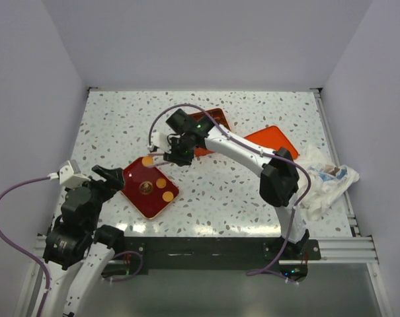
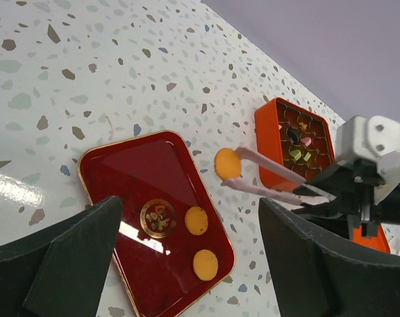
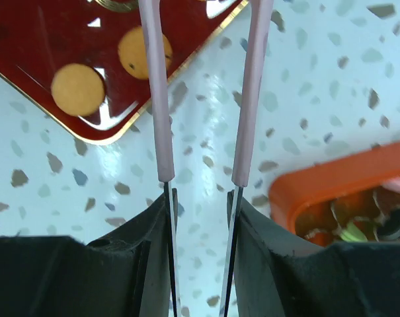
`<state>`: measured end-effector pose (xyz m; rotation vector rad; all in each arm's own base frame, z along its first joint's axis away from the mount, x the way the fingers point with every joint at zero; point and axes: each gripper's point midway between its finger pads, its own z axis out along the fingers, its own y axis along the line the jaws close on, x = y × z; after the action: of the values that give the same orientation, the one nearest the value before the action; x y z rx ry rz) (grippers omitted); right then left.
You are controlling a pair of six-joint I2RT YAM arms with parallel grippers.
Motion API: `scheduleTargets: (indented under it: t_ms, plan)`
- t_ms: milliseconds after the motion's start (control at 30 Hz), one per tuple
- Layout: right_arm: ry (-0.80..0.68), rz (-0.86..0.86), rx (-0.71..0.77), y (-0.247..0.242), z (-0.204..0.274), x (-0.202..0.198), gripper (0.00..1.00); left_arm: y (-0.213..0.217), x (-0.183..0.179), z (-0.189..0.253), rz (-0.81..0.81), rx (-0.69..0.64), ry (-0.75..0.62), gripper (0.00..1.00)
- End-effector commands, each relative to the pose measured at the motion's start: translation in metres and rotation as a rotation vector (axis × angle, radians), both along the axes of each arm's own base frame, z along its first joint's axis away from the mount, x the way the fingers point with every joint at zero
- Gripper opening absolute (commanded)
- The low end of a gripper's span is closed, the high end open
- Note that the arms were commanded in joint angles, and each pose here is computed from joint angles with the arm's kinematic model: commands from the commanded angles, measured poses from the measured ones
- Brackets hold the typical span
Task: Pack the cookies
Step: Pick up the fake cookies from the plate, then place the fake cookies in the packing box.
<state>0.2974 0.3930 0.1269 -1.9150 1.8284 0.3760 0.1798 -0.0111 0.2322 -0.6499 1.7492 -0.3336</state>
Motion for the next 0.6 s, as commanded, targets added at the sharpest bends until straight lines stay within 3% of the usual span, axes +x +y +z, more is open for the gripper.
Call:
scheduleTargets:
  t_ms: [0,167,567]
  plan:
    - [-0.041,-0.050,0.000,-0.041,0.036,0.026,0.07,-0.002,0.002,0.011,-0.007,-0.008,-0.044,0.89]
    - [-0.044,-0.161,-0.024,-0.088,0.050,0.064,0.07,-0.004,0.006,0.010,-0.018,-0.004,-0.047,0.89]
    - [0.101,-0.360,-0.120,-0.159,0.033,0.083,0.07,-0.008,0.011,0.008,-0.035,0.004,-0.047,0.89]
